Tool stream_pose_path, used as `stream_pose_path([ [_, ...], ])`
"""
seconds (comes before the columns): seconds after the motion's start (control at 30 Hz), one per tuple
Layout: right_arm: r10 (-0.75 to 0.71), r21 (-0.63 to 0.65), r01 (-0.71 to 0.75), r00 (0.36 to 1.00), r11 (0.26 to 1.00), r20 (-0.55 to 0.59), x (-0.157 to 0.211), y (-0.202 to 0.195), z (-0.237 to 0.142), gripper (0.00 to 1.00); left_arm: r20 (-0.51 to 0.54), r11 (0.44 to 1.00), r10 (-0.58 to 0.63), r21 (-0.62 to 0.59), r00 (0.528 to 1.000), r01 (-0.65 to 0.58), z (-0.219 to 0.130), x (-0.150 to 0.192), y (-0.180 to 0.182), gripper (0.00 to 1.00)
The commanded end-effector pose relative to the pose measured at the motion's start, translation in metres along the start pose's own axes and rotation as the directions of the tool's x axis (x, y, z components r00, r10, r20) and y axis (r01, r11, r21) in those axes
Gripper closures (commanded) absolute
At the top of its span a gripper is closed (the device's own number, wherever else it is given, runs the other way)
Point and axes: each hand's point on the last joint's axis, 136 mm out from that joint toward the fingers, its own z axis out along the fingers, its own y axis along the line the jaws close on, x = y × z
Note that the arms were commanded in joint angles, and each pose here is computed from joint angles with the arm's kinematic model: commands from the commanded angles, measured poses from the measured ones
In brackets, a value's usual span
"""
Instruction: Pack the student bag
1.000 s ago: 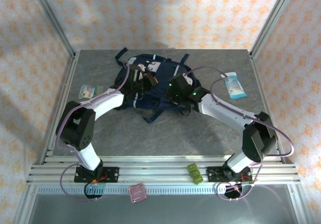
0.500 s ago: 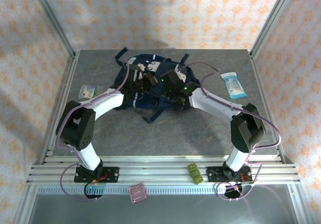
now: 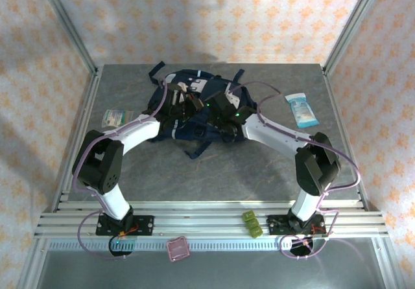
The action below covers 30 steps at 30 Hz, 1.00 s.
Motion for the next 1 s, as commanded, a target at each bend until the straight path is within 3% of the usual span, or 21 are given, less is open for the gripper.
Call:
stream_pose_path([
  [0.0,0.005,0.026,-0.006,1.0,1.0,0.03,-0.003,0.001,0.016,0.87,0.054,0.973,0.061,0.217,0.997,-0.072,-0.023,-0.014,-0.068,1.0],
  [0.07,0.013,0.024,-0.014,0.999,1.0,0.043,-0.004,0.001,0.018,0.8,0.05,0.973,0.058,0.219,0.997,-0.068,-0.022,-0.014,-0.068,1.0],
  [0.23,0.03,0.003,-0.031,0.997,1.0,0.072,-0.008,0.004,0.021,0.76,0.05,0.973,0.058,0.222,0.997,-0.068,-0.021,-0.014,-0.07,1.0],
  [0.33,0.039,-0.033,-0.036,0.995,0.999,0.097,-0.009,0.005,0.02,0.87,0.051,0.972,0.057,0.224,0.997,-0.067,-0.02,-0.015,-0.07,1.0],
  [0.43,0.018,0.028,-0.021,0.994,0.999,0.112,-0.011,-0.004,0.024,1.0,0.05,0.973,0.057,0.22,0.997,-0.066,-0.02,-0.014,-0.068,1.0],
  [0.7,-0.114,0.089,0.111,0.993,0.99,0.035,0.001,-0.025,0.009,1.0,0.056,0.984,0.085,0.152,0.995,-0.092,-0.019,-0.012,-0.046,1.0],
  [0.97,-0.259,0.243,0.28,0.959,0.929,-0.115,0.014,-0.096,-0.008,1.0,0.032,0.989,0.121,0.076,0.992,-0.123,-0.015,-0.001,-0.016,1.0],
])
